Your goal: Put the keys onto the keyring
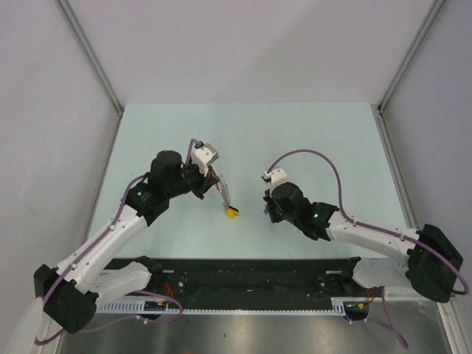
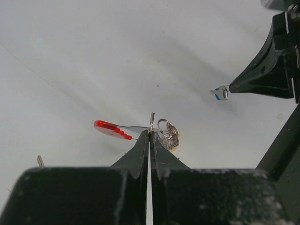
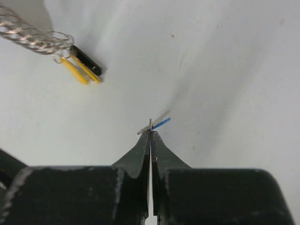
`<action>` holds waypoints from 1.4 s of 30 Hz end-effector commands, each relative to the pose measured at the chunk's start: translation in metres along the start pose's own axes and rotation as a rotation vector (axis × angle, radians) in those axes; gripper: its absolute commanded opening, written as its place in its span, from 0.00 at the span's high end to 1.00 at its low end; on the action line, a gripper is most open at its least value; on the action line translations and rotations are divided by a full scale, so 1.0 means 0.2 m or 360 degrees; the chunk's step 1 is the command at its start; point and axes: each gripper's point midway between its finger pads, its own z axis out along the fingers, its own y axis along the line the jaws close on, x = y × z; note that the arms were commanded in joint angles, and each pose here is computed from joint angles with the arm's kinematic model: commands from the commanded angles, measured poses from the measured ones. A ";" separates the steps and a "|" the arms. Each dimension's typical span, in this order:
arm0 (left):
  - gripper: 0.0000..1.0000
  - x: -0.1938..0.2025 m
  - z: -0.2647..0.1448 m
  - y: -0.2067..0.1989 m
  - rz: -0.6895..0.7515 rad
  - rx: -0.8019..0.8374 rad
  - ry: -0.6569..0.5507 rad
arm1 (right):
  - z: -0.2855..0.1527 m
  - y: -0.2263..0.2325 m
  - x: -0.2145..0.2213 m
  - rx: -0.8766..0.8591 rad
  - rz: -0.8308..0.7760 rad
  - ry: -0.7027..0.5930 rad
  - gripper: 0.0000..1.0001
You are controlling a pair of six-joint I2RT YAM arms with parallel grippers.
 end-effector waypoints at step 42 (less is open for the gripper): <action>1.00 -0.23 -0.09 -0.16 0.0459 0.0171 -0.0220 | -0.40 -0.18 -0.31 -0.0412 -0.0620 0.0039 1.00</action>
